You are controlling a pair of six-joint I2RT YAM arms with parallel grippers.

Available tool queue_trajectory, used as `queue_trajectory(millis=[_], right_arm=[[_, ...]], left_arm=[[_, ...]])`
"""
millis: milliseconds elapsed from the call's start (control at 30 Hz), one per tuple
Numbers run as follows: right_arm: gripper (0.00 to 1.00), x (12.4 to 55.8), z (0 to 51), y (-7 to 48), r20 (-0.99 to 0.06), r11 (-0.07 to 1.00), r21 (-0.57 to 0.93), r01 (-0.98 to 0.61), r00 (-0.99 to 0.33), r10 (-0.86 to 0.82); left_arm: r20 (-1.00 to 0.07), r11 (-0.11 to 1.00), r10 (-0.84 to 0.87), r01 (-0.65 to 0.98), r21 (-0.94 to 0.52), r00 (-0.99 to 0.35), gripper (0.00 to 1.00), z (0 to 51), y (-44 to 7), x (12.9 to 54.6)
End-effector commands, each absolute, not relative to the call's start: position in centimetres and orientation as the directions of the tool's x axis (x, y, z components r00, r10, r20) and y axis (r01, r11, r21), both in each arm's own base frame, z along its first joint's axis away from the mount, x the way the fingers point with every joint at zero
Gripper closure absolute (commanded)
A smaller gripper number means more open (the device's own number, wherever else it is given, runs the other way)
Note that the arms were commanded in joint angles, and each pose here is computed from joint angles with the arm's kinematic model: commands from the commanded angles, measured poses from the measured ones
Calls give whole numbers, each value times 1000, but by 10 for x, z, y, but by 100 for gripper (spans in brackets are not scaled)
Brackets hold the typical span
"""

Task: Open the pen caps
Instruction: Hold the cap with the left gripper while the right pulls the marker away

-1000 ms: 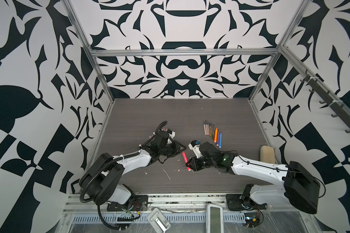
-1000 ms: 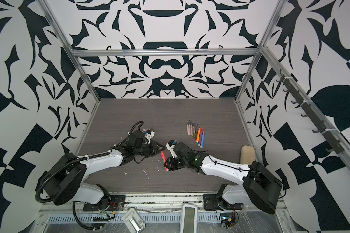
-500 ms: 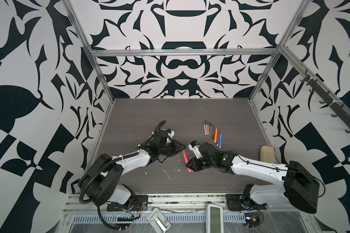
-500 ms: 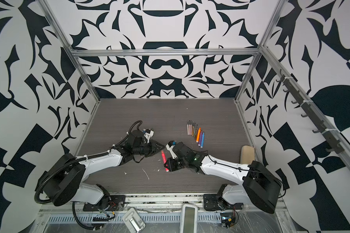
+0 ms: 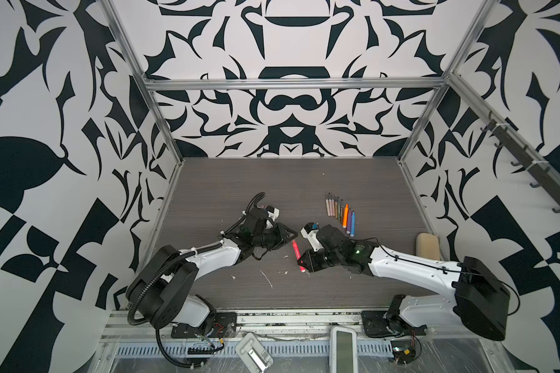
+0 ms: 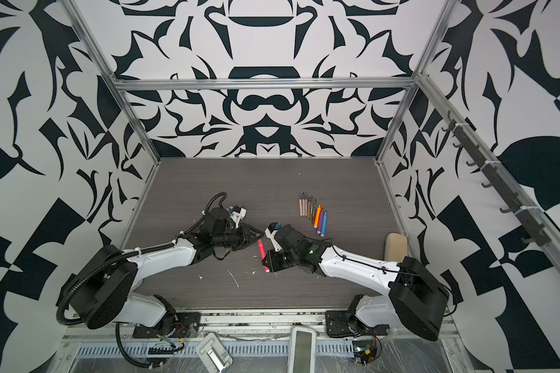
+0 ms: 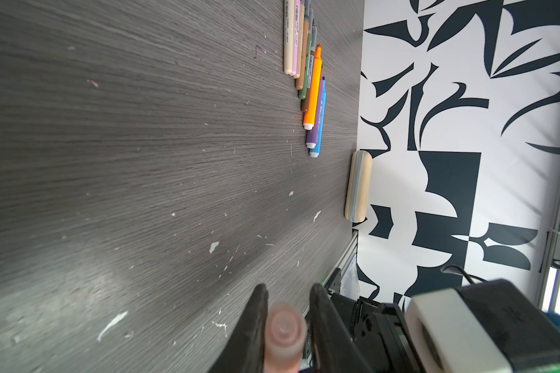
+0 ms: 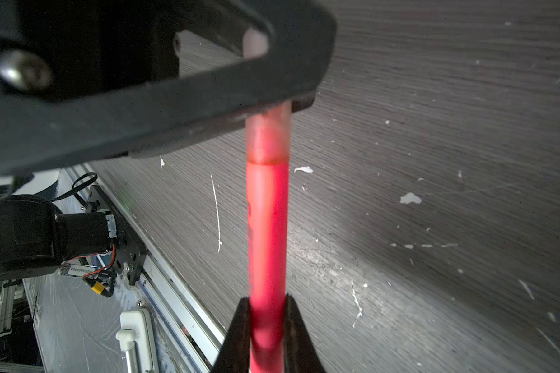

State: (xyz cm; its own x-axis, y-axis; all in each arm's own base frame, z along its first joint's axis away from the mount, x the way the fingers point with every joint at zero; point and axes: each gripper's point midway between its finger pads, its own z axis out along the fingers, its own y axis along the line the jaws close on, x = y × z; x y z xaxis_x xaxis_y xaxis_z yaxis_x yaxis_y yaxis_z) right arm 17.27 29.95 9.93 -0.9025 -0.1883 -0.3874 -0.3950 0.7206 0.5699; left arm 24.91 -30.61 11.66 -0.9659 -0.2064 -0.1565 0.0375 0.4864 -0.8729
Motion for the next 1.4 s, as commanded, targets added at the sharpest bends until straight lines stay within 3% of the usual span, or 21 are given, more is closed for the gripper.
queue_trajectory(millis=[0, 167, 267, 300, 367, 600, 733, 800, 1100, 1367], right_arm=[[100, 180, 114, 307, -431, 707, 567, -423, -884, -183], [100, 180, 116, 305, -434, 709, 564, -423, -882, -181], [97, 181, 116, 304, -438, 712, 561, -422, -881, -177], [83, 182, 116, 305, -442, 712, 559, -424, -879, -177], [69, 184, 116, 304, -447, 718, 555, -421, -878, -169], [67, 194, 113, 314, -444, 727, 544, -419, -879, -174], [72, 198, 105, 323, -422, 735, 536, -415, -886, -193], [100, 200, 103, 324, -412, 739, 538, -406, -891, -190], [100, 179, 97, 308, -413, 742, 555, -375, -899, -145], [100, 153, 93, 301, -426, 741, 545, -392, -891, -158]], left_arm=[[-146, 474, -196, 36, -880, -970, 78, 114, -307, 246], [-145, 465, -189, 42, -884, -971, 100, 114, -309, 246], [-144, 458, -185, 44, -888, -972, 100, 115, -310, 246], [-144, 455, -183, 46, -889, -972, 100, 115, -310, 246], [-143, 450, -183, 47, -892, -973, 100, 116, -311, 246], [-142, 422, -183, 52, -905, -973, 100, 121, -313, 245], [-131, 404, -184, 47, -913, -974, 100, 123, -314, 244], [-128, 417, -191, 38, -908, -973, 100, 120, -313, 245], [-166, 535, -231, 17, -845, -959, 100, 115, -287, 268], [-204, 585, -314, -20, -811, -927, 100, 133, -235, 329]])
